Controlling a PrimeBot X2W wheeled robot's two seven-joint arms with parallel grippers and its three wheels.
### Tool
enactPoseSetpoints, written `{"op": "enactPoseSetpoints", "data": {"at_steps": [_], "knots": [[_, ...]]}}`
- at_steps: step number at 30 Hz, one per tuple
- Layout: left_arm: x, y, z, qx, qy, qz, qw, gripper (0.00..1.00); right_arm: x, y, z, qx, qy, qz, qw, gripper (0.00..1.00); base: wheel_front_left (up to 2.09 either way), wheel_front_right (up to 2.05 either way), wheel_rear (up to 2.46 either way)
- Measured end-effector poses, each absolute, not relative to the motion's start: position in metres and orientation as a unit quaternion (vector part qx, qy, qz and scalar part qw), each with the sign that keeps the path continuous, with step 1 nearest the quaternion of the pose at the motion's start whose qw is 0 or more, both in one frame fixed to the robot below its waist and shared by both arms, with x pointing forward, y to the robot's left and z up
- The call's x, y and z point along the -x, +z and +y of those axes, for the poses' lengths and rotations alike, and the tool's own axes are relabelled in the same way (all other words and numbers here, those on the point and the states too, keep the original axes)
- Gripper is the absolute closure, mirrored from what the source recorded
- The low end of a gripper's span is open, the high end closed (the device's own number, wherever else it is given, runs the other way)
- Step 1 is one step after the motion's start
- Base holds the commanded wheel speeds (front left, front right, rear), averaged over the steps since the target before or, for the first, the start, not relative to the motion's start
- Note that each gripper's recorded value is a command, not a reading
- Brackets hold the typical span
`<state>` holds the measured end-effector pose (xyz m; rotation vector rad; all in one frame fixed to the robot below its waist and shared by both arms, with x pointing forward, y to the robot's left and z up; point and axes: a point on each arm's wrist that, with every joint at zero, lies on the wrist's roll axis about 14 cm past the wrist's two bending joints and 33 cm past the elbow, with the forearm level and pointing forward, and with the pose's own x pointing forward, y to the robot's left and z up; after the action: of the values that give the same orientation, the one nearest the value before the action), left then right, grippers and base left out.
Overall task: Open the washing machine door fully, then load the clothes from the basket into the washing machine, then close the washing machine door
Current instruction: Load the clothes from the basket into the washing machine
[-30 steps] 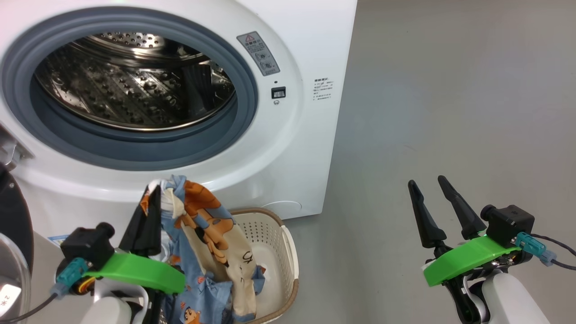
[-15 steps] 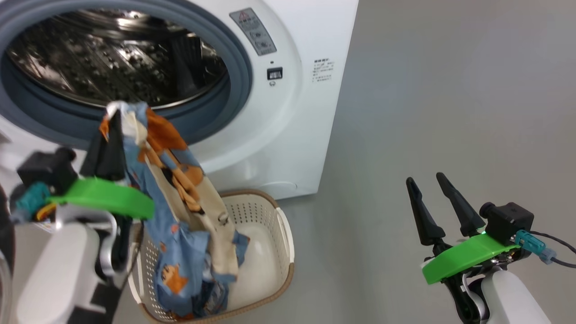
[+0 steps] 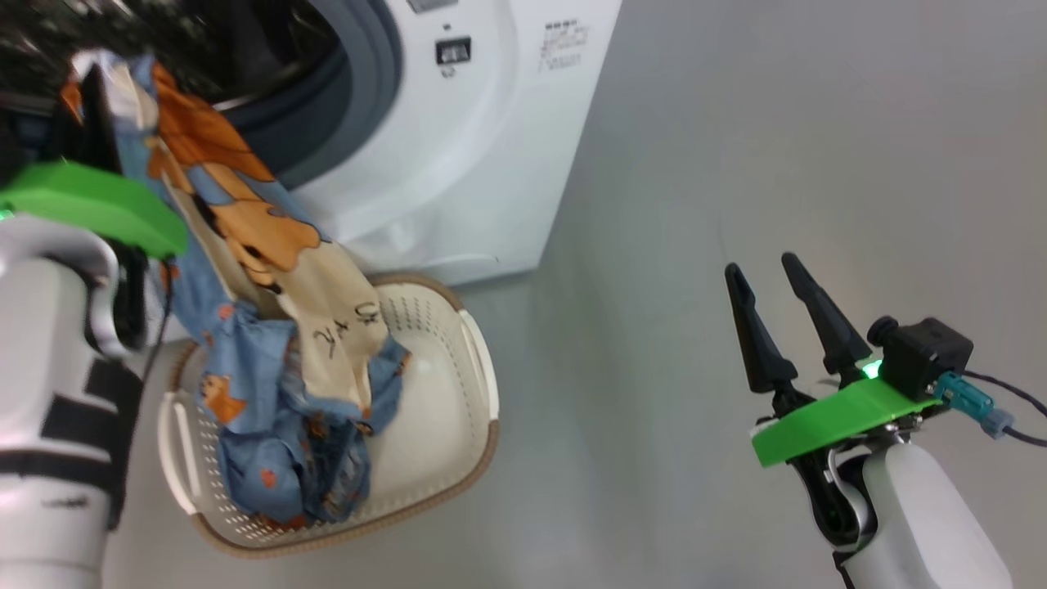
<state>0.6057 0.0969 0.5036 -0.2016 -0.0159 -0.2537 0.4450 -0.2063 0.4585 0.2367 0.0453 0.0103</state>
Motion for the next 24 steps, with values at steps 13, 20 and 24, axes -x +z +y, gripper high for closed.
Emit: {"op": "enactPoseSetpoints", "data": {"at_steps": [13, 20, 24], "knots": [[-0.681, 0.445, 0.084, 0.104, -0.122, 0.034, 0.987, 1.00, -0.463, 0.414, -0.220, -0.113, -0.023, 0.065, 0.991, 0.00, 0.00, 0.00, 0.00], [-0.712, 0.435, 0.073, 0.108, -0.120, 0.018, 0.987, 1.00, -0.464, 0.389, -0.226, -0.109, -0.036, 0.093, 0.989, 0.00, 0.00, 0.00, 0.00], [-0.727, 0.458, 0.072, 0.126, -0.112, -0.034, 0.985, 1.00, -0.464, 0.383, -0.230, -0.104, -0.041, 0.100, 0.989, 0.00, 0.00, 0.00, 0.00]]}}
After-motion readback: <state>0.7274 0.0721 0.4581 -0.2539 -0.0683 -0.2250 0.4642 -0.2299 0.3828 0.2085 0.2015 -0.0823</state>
